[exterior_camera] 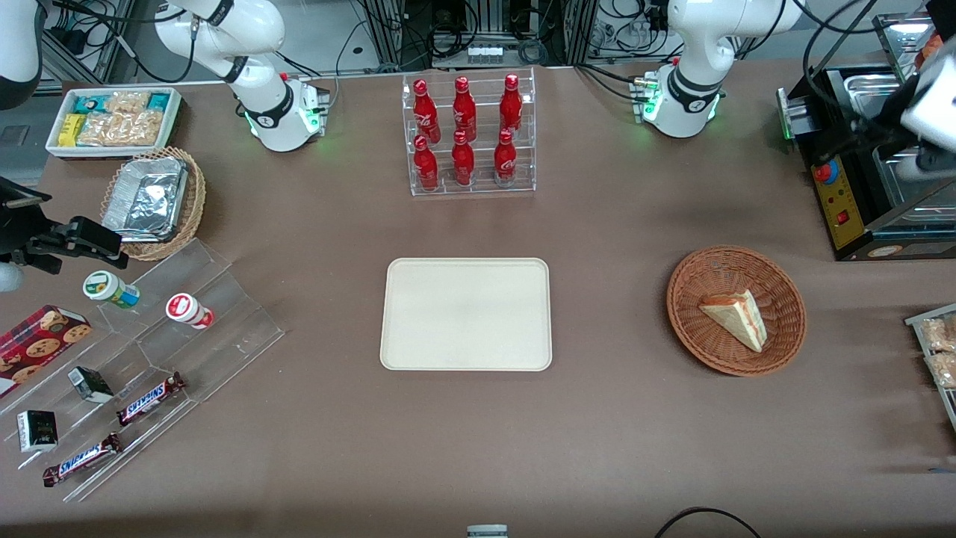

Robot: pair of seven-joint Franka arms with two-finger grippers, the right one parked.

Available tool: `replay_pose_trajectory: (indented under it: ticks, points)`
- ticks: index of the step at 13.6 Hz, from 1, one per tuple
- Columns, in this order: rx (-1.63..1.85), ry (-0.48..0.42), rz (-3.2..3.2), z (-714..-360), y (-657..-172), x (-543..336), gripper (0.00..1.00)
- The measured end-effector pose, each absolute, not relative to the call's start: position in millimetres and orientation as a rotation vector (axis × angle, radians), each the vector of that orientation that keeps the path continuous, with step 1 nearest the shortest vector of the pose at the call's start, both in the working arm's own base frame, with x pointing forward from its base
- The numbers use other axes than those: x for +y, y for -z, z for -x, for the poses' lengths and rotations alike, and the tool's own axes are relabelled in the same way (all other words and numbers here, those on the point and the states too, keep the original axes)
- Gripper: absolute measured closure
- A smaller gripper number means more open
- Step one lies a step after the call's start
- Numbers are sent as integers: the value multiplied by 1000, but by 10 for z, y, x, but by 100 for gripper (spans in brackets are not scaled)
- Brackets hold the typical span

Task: Place sandwich from basket to tray
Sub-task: 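Lower the open left gripper over the wrapped sandwich in the wicker basket, then close the left gripper on the sandwich's wrapped edge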

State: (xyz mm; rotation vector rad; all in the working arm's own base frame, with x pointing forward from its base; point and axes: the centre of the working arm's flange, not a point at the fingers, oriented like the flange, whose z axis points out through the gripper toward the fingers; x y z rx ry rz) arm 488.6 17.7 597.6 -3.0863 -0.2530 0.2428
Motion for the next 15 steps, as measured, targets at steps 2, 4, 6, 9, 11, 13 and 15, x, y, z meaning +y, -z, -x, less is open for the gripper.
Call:
replay_pose_trajectory:
  ticks: [2,4,6,9,11,13,15]
  points:
    - [-493,-251,3038,-5157,-5591,199,0]
    - [-705,-217,2984,-5376,-5176,188,0]
    - [-916,-158,2930,-5479,-4822,183,0]
    - [-1172,-90,2844,-5562,-4370,147,0]
    - [-1224,-84,2818,-5633,-4068,115,0]
    - [-1235,-60,2818,-5686,-3750,101,0]
    - [-1233,-54,2818,-5695,-3431,85,0]
